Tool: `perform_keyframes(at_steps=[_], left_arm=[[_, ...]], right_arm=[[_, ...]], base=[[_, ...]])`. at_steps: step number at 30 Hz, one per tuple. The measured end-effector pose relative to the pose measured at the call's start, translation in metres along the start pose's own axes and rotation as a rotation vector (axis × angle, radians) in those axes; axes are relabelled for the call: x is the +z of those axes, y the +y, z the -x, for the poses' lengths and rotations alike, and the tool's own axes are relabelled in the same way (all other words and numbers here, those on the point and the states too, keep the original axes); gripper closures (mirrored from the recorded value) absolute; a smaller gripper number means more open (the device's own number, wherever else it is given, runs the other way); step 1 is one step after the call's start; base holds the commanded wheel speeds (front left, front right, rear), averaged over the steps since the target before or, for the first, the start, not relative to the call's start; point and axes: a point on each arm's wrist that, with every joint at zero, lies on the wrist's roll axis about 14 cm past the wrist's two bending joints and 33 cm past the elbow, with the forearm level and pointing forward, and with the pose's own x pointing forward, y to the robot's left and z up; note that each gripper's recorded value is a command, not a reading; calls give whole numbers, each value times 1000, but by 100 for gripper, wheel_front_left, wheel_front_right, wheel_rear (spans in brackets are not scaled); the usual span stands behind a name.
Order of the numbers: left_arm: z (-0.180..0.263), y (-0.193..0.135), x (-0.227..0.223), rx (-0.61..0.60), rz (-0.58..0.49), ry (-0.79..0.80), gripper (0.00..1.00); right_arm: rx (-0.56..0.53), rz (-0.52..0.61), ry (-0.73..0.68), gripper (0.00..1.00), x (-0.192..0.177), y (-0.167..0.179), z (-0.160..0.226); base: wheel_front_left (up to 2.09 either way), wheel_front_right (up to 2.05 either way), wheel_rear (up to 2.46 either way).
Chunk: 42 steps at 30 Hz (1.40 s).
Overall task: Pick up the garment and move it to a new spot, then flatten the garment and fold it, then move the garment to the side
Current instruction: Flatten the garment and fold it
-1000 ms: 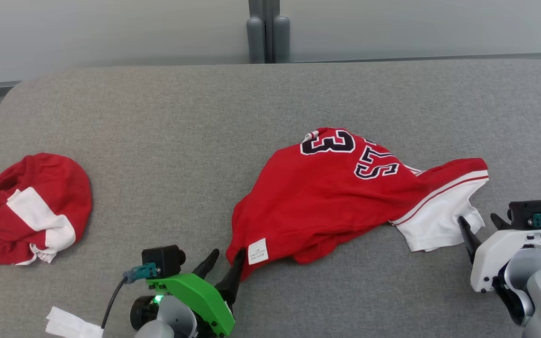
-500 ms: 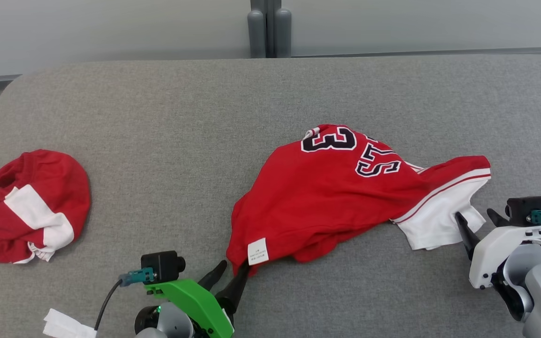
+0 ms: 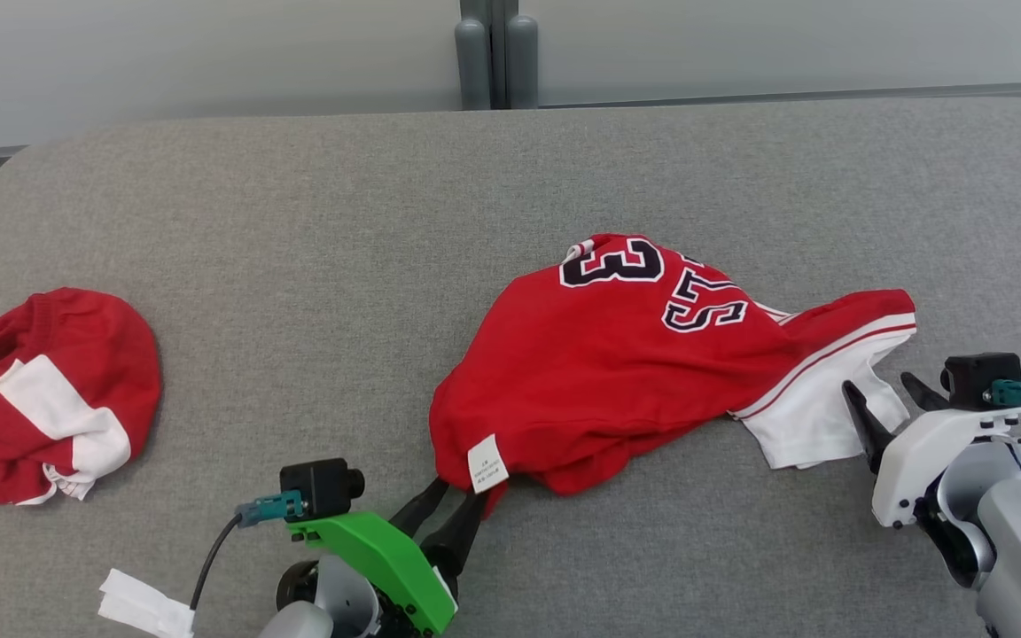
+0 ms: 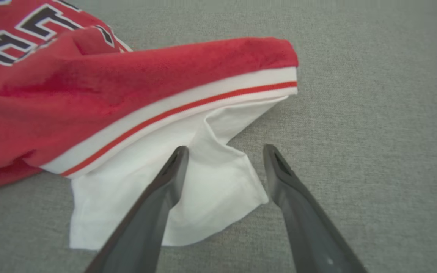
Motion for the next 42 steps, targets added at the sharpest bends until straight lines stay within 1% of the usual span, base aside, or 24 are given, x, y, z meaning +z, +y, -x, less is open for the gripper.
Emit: perform_keyframes(at_steps=[2, 5, 12, 18, 21, 23, 27, 31, 36, 39, 42], left_arm=[[1, 2, 0, 2, 0, -1, 0], [2, 6, 0, 10, -10, 1, 0], [3, 20, -1, 50, -19, -2, 0], [4, 29, 0, 78, -55, -8, 0], [4, 31, 3, 82, -58, -20, 0], [3, 31, 4, 82, -61, -20, 0], [2, 28, 1, 73, -63, -7, 0], [-1, 18, -5, 46, -50, 14, 0], [-3, 5, 0, 6, -22, -12, 0], [-4, 5, 2, 5, -10, -24, 0], [-7, 9, 4, 22, -22, -24, 0]], right_arm=[[8, 20, 15, 0, 0, 0, -2], [15, 62, 99, 0, -14, -3, -1], [31, 27, 214, 0, -27, -4, -2], [37, 10, 308, 0, -41, -7, 0], [35, 4, 320, 0, -42, -9, 0], [30, -7, 318, 100, -42, -10, 0], [19, -22, 306, 100, -42, -12, 2], [6, -25, 292, 100, -42, -15, 3], [-10, -27, 286, 100, -43, -19, 6], [-15, -28, 282, 100, -43, -20, 7], [-16, -29, 281, 100, -43, -20, 7]], base=[[0, 0, 0], [0, 0, 0], [0, 0, 0], [0, 0, 0], [0, 0, 0], [0, 0, 0], [0, 0, 0], [0, 0, 0], [0, 0, 0], [0, 0, 0], [0, 0, 0]])
